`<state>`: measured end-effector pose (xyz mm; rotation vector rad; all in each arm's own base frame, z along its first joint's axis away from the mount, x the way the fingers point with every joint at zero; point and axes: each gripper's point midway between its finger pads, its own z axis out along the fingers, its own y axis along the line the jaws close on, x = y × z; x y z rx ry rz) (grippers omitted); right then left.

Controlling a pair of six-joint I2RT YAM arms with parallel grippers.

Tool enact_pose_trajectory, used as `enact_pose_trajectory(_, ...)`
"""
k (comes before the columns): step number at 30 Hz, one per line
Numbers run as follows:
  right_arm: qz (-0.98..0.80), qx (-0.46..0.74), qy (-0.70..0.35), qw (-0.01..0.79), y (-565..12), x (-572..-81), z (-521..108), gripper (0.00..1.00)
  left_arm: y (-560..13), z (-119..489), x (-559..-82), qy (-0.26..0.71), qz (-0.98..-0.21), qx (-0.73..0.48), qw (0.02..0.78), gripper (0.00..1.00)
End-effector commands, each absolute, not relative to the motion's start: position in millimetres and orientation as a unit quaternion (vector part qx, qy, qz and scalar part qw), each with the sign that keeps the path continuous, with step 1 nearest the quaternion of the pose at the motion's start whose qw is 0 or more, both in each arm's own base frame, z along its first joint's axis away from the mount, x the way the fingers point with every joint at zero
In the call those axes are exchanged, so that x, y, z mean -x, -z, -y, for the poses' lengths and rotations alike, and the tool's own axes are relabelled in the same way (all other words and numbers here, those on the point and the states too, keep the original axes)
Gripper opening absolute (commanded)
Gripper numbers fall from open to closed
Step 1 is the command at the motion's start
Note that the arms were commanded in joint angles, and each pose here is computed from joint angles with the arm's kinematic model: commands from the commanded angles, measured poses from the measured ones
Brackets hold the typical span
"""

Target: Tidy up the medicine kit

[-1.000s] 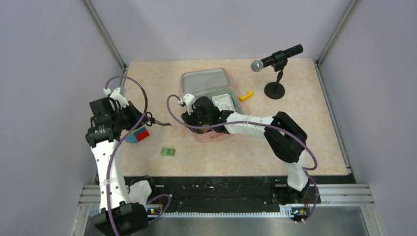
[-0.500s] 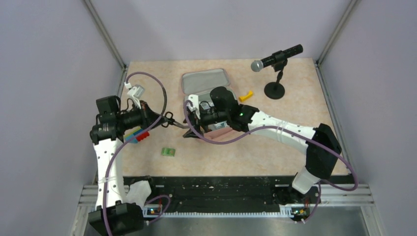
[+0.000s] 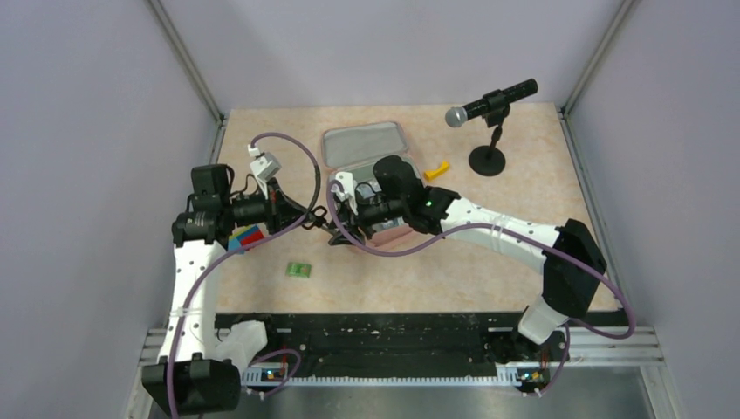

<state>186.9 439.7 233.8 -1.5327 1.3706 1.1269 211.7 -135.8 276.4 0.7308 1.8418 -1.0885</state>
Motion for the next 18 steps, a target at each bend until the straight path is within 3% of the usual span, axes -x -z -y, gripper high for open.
enact_pose_trajectory(1, -0.537, 0.589, -0.436, 0.418, -251, -203, -442, 0.43, -300, 147, -208, 0.458, -0.695, -0.337, 0.441, 0.00)
enact_pose_trajectory(7, -0.542, 0.577, -0.417, 0.446, -274, -219, -421, 0.50, -299, 146, -202, 0.451, -0.698, -0.359, 0.426, 0.00)
enact_pose_trajectory(18, -0.537, 0.587, -0.448, 0.407, -248, -220, -433, 0.50, -303, 147, -200, 0.451, -0.689, -0.381, 0.420, 0.00)
